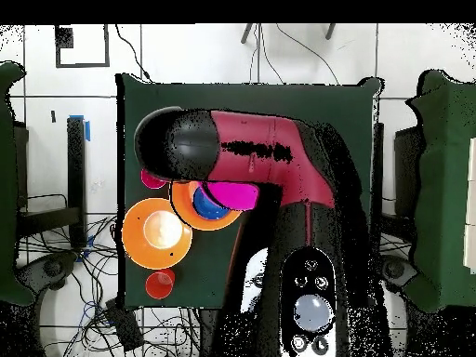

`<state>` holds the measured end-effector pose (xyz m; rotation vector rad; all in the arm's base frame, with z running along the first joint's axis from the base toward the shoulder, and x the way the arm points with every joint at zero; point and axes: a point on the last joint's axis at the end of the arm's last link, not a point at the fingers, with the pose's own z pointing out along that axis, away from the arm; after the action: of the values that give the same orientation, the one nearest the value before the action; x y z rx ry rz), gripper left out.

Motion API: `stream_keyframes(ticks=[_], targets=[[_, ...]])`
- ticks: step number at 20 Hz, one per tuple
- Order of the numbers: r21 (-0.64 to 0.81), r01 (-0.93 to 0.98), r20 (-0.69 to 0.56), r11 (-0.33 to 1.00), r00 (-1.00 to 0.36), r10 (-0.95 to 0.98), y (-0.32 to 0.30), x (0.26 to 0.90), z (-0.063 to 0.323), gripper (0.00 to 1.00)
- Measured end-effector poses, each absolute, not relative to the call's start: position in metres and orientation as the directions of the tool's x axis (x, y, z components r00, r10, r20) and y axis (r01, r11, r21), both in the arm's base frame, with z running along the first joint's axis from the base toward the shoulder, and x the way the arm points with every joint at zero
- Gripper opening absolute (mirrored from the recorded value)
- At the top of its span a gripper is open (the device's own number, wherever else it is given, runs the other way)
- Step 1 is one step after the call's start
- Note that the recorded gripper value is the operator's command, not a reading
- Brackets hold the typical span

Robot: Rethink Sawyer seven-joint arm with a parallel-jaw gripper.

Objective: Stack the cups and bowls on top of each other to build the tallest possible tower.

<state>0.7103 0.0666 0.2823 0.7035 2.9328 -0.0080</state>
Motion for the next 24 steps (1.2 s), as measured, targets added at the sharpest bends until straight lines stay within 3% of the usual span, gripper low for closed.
stream_keyframes(ticks=[7, 24], targets=[[0.012, 0.46, -0.123, 0.888, -0.881, 0.458, 0.083, 0.705, 0.28, 0.0], [-0.033, 0.489, -0.113, 0.871, -0.868, 0.483, 0.092, 0.701, 0.228, 0.0]])
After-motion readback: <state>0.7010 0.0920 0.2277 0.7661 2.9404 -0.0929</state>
